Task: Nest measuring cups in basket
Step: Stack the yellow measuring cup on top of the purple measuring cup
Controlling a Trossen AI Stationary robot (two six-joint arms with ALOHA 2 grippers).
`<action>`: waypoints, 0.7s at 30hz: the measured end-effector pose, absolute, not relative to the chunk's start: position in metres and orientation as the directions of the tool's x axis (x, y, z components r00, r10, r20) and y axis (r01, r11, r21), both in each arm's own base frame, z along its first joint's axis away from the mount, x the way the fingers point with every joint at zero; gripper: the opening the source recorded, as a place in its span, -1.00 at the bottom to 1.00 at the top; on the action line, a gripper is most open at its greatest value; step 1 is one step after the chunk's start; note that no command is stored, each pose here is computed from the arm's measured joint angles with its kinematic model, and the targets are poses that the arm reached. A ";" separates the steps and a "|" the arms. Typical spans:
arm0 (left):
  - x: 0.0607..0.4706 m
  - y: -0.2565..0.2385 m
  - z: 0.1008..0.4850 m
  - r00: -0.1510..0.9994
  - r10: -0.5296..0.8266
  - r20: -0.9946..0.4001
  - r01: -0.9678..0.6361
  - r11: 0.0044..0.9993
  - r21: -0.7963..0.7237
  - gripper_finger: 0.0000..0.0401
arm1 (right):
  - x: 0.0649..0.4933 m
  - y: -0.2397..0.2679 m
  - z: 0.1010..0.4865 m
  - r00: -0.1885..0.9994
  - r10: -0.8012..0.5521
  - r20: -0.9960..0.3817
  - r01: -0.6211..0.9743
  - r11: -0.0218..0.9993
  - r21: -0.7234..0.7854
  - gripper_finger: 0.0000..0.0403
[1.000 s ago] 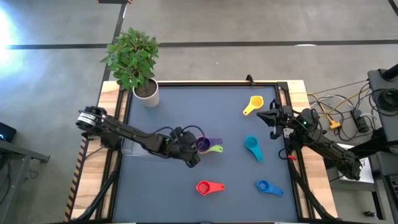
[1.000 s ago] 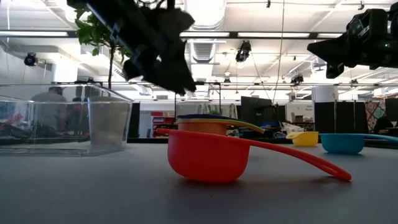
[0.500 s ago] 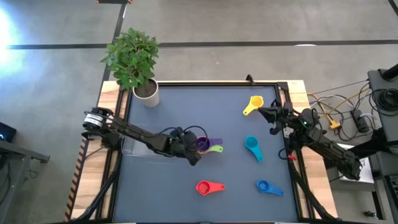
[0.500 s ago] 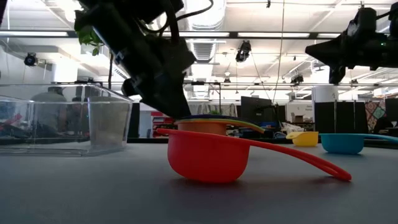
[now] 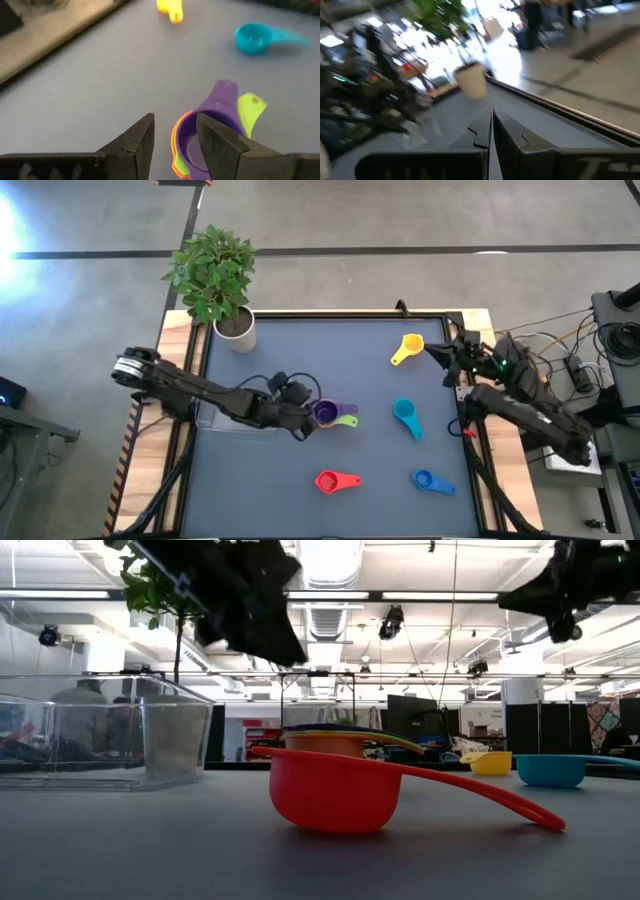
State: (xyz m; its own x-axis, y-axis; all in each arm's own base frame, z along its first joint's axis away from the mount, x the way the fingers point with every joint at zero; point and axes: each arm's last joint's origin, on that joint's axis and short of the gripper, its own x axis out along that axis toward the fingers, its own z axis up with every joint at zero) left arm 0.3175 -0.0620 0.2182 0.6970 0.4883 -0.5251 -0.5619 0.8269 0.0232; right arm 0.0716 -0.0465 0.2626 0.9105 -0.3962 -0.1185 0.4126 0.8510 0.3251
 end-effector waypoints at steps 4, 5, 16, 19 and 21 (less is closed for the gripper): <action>0.308 -0.066 0.222 0.793 0.449 -0.411 -0.507 0.861 -0.037 -0.35 | 0.079 -0.054 0.281 0.843 -0.421 -0.335 0.508 0.826 0.243 -0.95; 0.306 -0.067 0.220 0.818 0.432 -0.380 -0.487 0.872 -0.057 -0.35 | 0.082 -0.057 0.284 0.827 -0.411 -0.382 0.510 0.835 0.205 -0.95; 0.291 -0.066 0.201 0.905 0.378 -0.195 -0.409 0.900 -0.150 -0.35 | 0.135 -0.098 0.261 0.563 -0.217 -0.797 0.491 0.864 0.112 -0.45; 0.291 -0.066 0.201 0.905 0.377 -0.197 -0.404 0.906 -0.123 -0.35 | 0.145 -0.108 0.244 0.454 -0.214 -0.865 0.512 0.857 0.057 -0.24; 0.291 -0.066 0.202 0.906 0.376 -0.194 -0.400 0.910 -0.106 -0.35 | 0.151 -0.114 0.235 0.396 -0.212 -0.893 0.514 0.857 0.025 -0.12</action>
State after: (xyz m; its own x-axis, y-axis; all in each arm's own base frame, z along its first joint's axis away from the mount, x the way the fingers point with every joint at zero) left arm 0.2911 -0.0662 0.2021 0.9062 0.3759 -0.1938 -0.4002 0.9103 -0.1058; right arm 0.1511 -0.1143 0.2353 0.3964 -0.2121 -0.8933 0.5145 0.8572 0.0247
